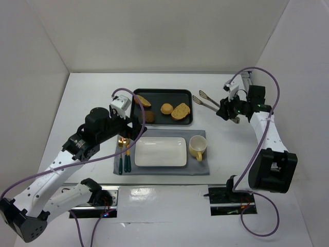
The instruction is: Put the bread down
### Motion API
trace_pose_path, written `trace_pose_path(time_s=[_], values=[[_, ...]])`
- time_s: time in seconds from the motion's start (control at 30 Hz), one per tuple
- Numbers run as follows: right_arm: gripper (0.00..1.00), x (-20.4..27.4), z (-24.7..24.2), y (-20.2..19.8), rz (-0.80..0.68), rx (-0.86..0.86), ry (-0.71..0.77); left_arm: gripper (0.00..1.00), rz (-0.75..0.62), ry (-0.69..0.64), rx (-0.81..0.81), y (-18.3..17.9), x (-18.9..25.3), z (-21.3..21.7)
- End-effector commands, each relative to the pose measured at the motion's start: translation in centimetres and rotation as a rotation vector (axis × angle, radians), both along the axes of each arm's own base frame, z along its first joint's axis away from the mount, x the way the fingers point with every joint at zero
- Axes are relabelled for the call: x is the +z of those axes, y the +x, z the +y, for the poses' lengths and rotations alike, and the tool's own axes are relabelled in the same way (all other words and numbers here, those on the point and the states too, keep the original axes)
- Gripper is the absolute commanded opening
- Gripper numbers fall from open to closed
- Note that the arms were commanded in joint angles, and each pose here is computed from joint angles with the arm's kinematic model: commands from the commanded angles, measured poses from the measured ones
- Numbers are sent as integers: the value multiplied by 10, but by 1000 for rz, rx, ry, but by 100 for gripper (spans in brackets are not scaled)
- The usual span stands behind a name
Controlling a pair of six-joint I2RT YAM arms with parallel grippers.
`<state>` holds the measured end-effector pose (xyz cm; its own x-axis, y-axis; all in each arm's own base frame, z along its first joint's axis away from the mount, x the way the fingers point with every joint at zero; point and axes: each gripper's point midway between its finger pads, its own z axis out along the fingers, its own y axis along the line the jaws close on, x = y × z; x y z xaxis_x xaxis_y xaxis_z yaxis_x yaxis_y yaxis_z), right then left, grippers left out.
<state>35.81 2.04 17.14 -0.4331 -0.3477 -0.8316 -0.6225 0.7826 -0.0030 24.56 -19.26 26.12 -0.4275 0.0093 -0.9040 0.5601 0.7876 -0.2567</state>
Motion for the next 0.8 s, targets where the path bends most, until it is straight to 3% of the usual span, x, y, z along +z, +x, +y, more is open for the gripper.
trace_pose_path(time_s=[0.0, 0.37, 0.77], values=[[53, 19, 28, 1, -4, 73, 39, 100, -25, -9, 25, 7, 1, 2], [53, 4, 106, 3, 41, 278, 10, 100, -34, 4, 41, 9, 1, 5], [56, -17, 138, 33, 37, 299, -49, 100, -36, 6, 50, 10, 1, 6]])
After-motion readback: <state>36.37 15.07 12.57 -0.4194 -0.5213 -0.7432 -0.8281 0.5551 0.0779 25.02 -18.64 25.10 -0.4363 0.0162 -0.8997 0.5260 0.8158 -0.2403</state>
